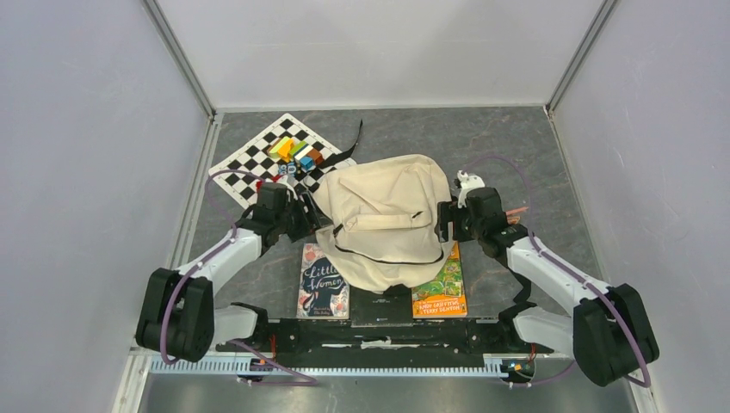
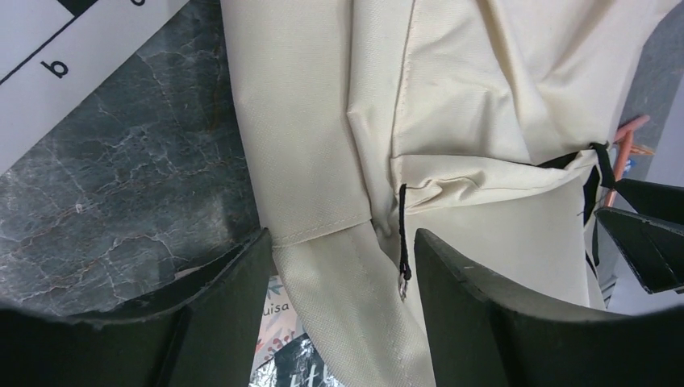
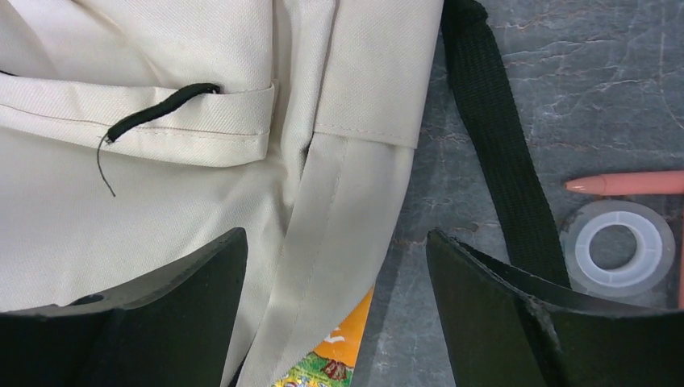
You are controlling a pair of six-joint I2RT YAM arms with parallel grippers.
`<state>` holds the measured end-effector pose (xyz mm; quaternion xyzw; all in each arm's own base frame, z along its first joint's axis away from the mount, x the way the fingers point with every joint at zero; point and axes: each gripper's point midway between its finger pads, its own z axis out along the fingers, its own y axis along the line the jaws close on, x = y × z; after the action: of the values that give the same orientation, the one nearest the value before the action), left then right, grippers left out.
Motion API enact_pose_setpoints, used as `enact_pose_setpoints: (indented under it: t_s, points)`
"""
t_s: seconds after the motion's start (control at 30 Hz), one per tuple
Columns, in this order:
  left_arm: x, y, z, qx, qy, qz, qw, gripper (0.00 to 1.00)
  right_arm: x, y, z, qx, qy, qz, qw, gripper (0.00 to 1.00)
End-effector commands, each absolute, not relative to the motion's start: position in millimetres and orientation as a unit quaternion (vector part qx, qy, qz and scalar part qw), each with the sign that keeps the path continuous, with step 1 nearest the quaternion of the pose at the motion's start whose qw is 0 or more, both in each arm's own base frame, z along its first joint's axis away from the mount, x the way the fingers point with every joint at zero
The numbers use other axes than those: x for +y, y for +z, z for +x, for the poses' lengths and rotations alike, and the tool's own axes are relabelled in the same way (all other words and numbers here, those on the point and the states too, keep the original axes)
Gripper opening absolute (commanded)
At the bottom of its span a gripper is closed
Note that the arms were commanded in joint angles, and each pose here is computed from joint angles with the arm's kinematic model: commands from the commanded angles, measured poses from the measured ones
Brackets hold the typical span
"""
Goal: Pack the student bag
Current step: Adjust the student bag at the center of the board.
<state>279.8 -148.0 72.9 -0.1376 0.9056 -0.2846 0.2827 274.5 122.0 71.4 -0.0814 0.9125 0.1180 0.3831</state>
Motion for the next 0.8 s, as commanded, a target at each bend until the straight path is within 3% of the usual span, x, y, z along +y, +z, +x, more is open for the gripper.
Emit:
enact_pose_setpoints:
  t_s: [0.0, 0.17, 0.27, 0.33, 0.43, 0.5, 0.57, 0.77]
  points:
    - [-143, 75, 295, 0.903, -0.271, -0.13, 0.307, 0.7, 131, 68, 284, 0.906, 0.136, -0.081, 0.392, 0.85]
    - [-141, 62, 289, 0.91, -0.262, -0.131, 0.295, 0.71, 133, 54, 282, 0.911, 0.141, -0.083, 0.379, 0.73]
    - [-143, 52, 287, 0.915, -0.262, -0.125, 0.28, 0.7, 136, 49, 282, 0.912, 0.147, -0.087, 0.373, 0.58]
    - [-147, 51, 287, 0.915, -0.27, -0.119, 0.274, 0.58, 138, 49, 283, 0.912, 0.149, -0.088, 0.373, 0.42]
    - [-155, 60, 288, 0.907, -0.296, -0.111, 0.279, 0.28, 139, 57, 290, 0.906, 0.146, -0.093, 0.387, 0.2]
    - [-160, 73, 287, 0.899, -0.316, -0.099, 0.288, 0.13, 139, 69, 299, 0.9, 0.138, -0.1, 0.402, 0.04]
    - [-167, 91, 284, 0.887, -0.342, -0.08, 0.3, 0.03, 140, 88, 311, 0.889, 0.133, -0.106, 0.426, 0.0]
    - [-185, 142, 253, 0.855, -0.398, -0.026, 0.332, 0.02, 151, 144, 355, 0.853, 0.121, -0.135, 0.49, 0.0]
